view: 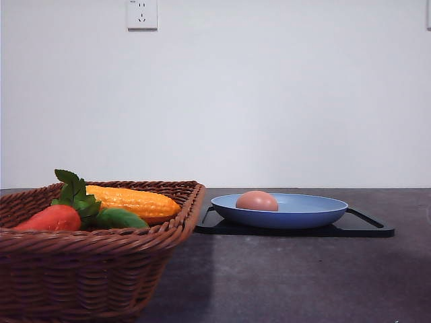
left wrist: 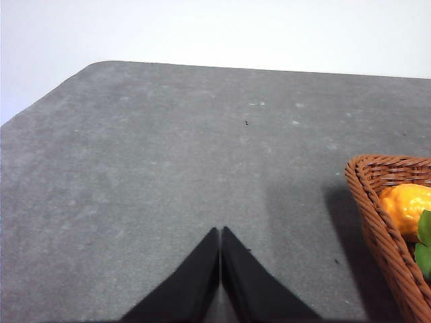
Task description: Transfer egg from basket to plate and serve
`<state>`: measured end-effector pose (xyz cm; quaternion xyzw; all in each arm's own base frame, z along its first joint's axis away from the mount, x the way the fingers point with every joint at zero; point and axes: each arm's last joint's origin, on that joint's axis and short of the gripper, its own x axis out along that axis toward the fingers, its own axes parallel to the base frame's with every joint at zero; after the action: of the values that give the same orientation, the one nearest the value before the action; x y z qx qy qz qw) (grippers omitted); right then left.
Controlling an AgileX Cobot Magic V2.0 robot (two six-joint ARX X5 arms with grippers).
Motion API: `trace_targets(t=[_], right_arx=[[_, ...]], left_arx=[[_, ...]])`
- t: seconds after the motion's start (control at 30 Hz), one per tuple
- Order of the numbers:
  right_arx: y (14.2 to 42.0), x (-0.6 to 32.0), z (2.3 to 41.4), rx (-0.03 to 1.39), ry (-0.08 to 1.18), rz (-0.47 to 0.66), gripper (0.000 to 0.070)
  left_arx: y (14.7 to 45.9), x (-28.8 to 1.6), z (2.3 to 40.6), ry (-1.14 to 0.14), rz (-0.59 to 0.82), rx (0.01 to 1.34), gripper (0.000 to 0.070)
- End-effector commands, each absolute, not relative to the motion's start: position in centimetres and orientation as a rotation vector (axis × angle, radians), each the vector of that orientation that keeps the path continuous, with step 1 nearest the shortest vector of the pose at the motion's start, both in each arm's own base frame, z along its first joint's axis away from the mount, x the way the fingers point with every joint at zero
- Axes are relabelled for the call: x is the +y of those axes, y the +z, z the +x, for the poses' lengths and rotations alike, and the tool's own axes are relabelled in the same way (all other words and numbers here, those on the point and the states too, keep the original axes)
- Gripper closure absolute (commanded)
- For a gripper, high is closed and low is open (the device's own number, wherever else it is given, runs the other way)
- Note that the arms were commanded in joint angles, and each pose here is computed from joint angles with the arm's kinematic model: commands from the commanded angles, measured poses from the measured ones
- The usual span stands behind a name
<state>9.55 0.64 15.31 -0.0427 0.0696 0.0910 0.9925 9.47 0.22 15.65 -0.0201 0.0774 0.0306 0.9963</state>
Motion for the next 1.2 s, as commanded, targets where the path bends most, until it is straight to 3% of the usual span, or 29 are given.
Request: trace_targets(t=[0.0, 0.17, 1.17], right_arx=[[15.0, 0.62, 9.56, 0.157, 0.182, -0.068, 0.07], [15.05, 0.63, 9.57, 0.156, 0.179, -0.024, 0.07], [15.11, 0.62, 9.58, 0.149, 0.176, -0.025, 0.07]], left_arx=[[14.73, 0.22, 9.54, 0.061, -0.041, 0.193, 0.07], [14.73, 0.22, 9.54, 0.062, -0.041, 0.193, 0.07], [14.73, 0.22, 9.54, 0.062, -0.041, 0.193, 0.07]])
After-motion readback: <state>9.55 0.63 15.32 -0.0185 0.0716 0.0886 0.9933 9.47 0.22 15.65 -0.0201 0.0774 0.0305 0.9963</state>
